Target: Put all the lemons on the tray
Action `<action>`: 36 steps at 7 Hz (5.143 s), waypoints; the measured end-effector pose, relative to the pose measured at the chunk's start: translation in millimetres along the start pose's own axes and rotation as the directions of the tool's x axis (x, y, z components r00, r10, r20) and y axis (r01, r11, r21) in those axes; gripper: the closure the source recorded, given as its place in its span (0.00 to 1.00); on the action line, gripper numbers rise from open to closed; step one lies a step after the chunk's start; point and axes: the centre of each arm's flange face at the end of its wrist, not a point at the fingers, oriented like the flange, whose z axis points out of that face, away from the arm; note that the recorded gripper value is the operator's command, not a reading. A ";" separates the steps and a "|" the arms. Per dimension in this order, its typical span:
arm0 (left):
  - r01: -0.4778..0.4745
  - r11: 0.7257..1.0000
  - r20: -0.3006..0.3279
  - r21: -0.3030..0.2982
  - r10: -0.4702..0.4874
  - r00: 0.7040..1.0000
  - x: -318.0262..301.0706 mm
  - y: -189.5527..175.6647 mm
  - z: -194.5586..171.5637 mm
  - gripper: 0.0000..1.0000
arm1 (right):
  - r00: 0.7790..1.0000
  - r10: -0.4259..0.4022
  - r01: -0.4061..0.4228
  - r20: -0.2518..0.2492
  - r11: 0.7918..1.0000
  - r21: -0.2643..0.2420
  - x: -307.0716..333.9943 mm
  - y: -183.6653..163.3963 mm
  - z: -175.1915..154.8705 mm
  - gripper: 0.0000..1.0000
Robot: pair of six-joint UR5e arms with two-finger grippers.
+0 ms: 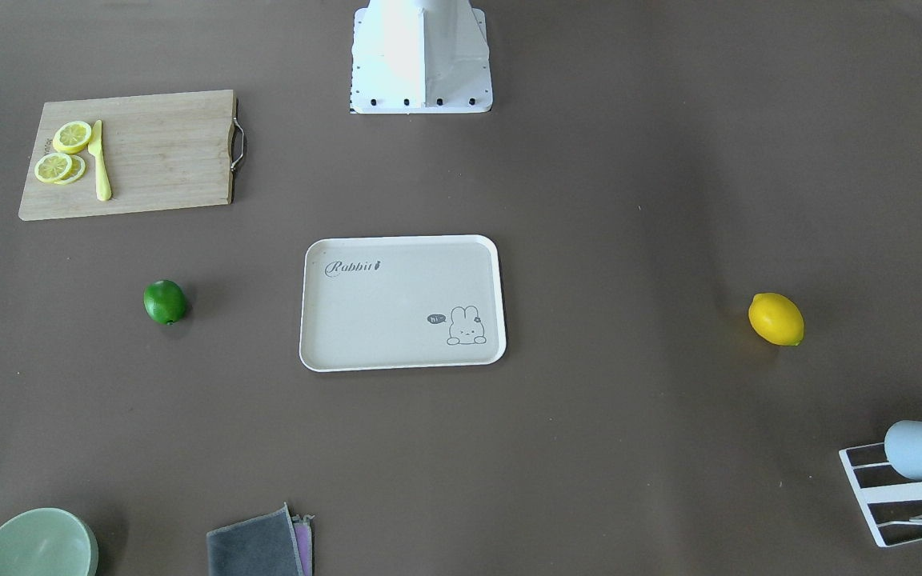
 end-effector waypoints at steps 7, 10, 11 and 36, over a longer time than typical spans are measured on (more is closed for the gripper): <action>0.315 0.949 -0.127 -0.035 -0.317 0.940 195.4 -52.6 19.4 0.02 | 0.999 0.031 -0.031 -0.021 0.999 0.040 -88.1 -79.2 0.2 0.00; 0.333 0.943 -0.100 -0.028 -0.334 0.937 245.9 -61.2 43.5 0.02 | 0.997 0.061 -0.058 -0.039 0.996 0.073 -179.3 -89.7 73.1 0.00; 0.332 0.943 -0.098 -0.025 -0.333 0.938 249.3 -62.1 44.4 0.02 | 0.998 0.041 -0.038 -0.043 0.997 0.069 -217.2 -88.1 102.1 0.00; 0.267 0.963 -0.067 -0.033 -0.269 0.961 258.9 -43.0 145.8 0.02 | 0.998 -0.062 0.064 -0.022 0.997 0.054 -475.1 -114.8 152.6 1.00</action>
